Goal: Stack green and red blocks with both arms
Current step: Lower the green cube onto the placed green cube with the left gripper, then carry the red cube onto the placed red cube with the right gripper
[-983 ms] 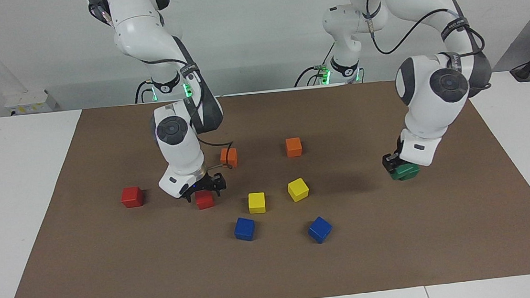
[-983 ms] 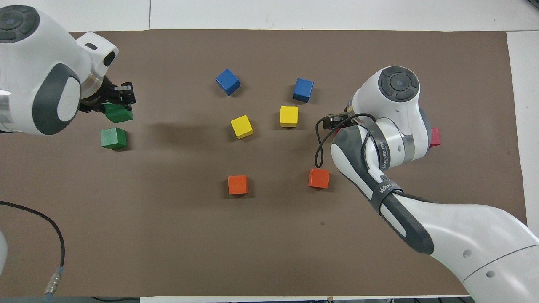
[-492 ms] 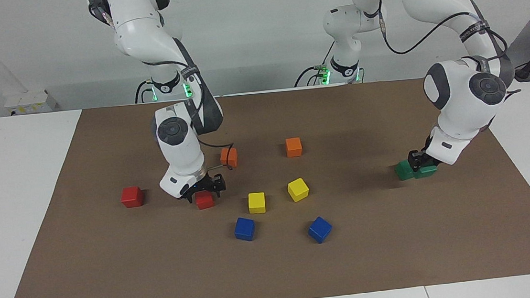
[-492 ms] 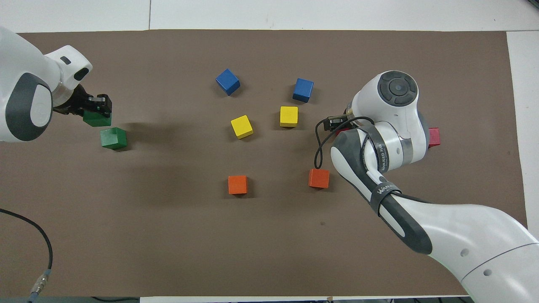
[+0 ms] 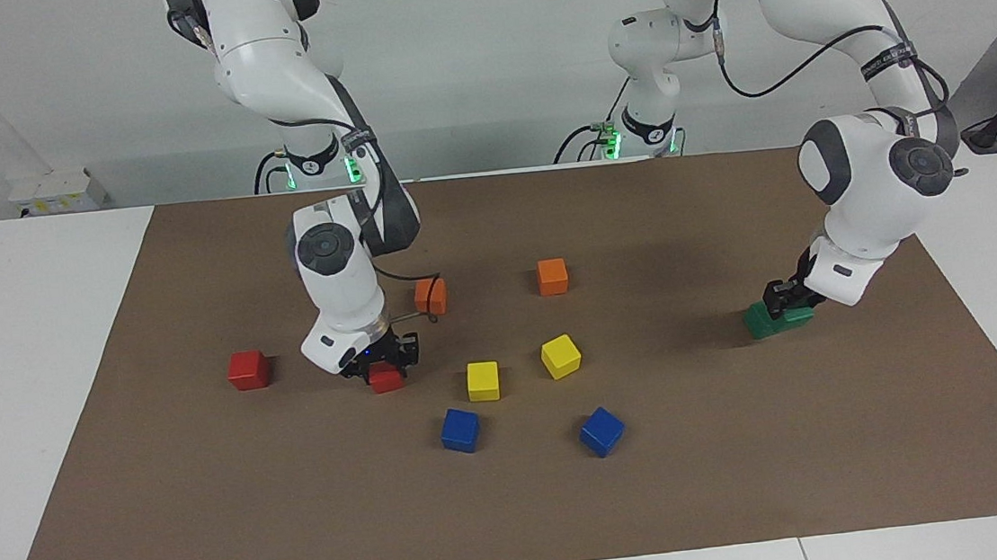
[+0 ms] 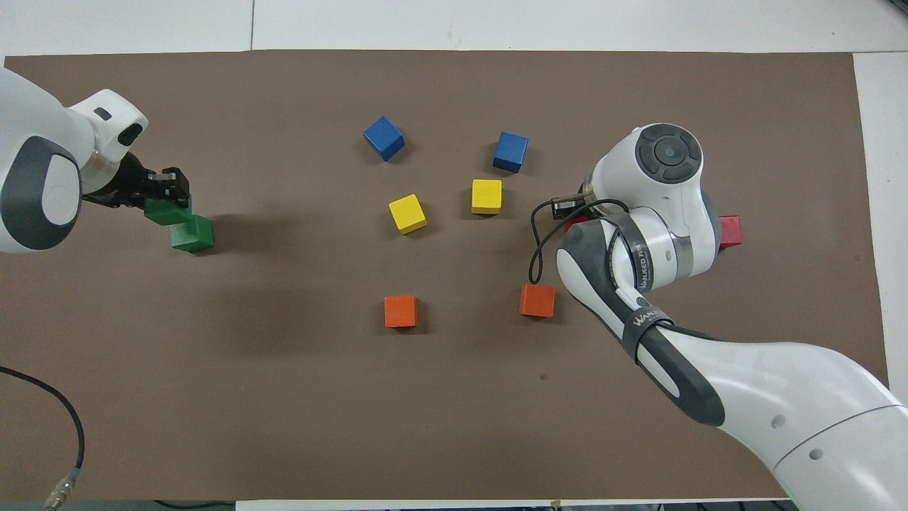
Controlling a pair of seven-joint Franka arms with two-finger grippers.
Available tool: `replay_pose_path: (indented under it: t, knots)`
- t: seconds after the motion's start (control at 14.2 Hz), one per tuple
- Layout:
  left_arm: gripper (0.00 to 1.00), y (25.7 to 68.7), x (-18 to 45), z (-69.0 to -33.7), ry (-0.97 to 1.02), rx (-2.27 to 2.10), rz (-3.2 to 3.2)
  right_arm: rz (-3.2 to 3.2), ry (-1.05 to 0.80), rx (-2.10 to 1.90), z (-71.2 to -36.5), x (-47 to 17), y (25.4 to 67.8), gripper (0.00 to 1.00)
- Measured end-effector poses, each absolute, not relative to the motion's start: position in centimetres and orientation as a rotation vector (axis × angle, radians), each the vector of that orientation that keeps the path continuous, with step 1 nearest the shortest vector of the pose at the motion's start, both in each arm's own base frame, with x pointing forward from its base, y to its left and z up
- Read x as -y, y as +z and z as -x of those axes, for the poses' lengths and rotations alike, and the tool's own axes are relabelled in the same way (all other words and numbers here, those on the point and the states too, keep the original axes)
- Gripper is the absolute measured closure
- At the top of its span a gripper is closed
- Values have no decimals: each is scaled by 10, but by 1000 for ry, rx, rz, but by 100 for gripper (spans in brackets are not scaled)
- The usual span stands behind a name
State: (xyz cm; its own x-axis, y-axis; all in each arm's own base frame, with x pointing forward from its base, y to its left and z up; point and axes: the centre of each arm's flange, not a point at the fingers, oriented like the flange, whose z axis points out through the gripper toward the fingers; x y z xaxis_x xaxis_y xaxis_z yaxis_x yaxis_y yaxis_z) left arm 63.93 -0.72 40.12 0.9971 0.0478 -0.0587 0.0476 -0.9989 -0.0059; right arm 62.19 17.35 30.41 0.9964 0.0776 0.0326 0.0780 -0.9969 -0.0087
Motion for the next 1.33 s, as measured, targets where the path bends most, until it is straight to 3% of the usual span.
replay_pose_path:
  t: [0.21, 0.49, 0.77, 1.05, 1.33]
  knots:
    - [45, 401, 6, -639, 92, 80, 3135, 3129, -71, 85, -628, -167, 313, 45]
    - [45, 386, 7, -634, 74, 76, 3136, 3130, -134, -37, -658, -118, 387, 45]
    - [45, 384, 5, -627, 79, 70, 3134, 3151, -197, -36, -660, -41, 439, 45]
    - [45, 381, -3, -624, 88, 71, 3134, 3167, -134, 0, -641, 27, 450, 45]
    - [45, 379, -7, -623, 85, 58, 3135, 3167, -78, -18, -615, 38, 435, 45]
